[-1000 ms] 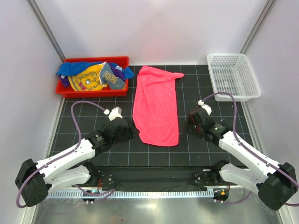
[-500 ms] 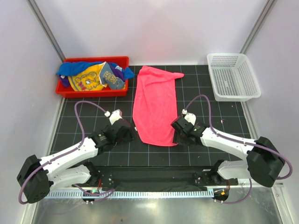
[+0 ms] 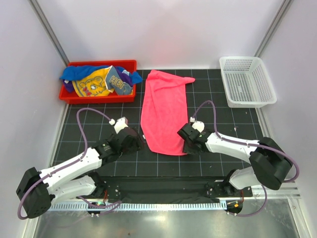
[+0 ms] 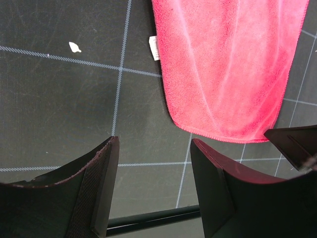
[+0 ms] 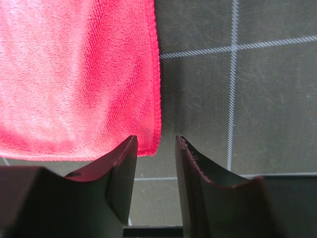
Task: Fold and stack the towels
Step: Flatten out the crumpled towel
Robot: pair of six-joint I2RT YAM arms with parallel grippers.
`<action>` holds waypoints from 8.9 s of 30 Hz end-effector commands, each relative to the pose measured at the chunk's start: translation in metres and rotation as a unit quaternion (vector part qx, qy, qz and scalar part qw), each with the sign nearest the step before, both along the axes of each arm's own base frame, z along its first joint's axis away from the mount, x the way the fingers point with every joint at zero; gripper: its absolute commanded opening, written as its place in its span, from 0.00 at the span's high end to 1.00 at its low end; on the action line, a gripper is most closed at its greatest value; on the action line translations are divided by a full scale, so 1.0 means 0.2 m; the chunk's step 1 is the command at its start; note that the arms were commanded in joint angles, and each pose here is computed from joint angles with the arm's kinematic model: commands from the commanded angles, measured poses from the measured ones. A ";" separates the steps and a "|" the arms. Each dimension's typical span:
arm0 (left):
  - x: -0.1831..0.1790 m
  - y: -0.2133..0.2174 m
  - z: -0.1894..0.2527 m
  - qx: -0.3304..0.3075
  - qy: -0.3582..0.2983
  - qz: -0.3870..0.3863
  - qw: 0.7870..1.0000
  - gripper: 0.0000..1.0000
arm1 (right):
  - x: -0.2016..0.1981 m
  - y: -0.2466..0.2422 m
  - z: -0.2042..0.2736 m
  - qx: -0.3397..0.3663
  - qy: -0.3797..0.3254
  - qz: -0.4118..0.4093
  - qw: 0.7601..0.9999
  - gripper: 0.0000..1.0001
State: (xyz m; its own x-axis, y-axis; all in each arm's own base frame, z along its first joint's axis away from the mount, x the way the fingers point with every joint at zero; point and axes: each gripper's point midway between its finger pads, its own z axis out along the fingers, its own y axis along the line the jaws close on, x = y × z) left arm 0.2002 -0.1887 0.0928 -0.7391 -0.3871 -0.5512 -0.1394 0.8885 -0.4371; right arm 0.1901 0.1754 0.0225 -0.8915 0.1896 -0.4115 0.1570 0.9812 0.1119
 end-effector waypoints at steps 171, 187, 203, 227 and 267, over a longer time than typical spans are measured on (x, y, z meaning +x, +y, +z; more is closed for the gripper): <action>1.71 0.05 2.42 -0.142 -0.550 -0.007 0.823 1.00 | 1.73 -0.36 2.83 0.209 -0.656 0.011 0.725 0.99; 1.79 0.05 2.56 -0.145 -0.651 -0.002 0.745 1.00 | 1.76 -0.36 3.04 0.191 -0.751 0.036 0.631 0.99; 1.72 -0.01 2.57 -0.150 -0.658 -0.035 0.737 1.00 | 1.66 -0.34 3.04 0.188 -0.752 0.054 0.629 0.99; 0.20 -0.06 2.75 -0.184 -0.661 -0.128 0.716 1.00 | 0.08 -0.40 3.17 0.235 -0.750 0.123 0.606 0.99; 2.58 -0.05 0.84 -0.207 -0.429 -0.046 0.878 1.00 | 2.65 -0.28 0.87 0.250 -0.443 0.014 0.861 0.99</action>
State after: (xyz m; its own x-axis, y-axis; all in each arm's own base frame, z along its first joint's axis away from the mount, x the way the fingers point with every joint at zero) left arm 0.7232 -0.1953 0.1839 -0.2588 -0.6289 -0.7332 0.3472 0.6477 -0.6782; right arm 0.7154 0.1158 0.1211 -0.3958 0.4955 -0.7732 -0.1377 0.8004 0.5835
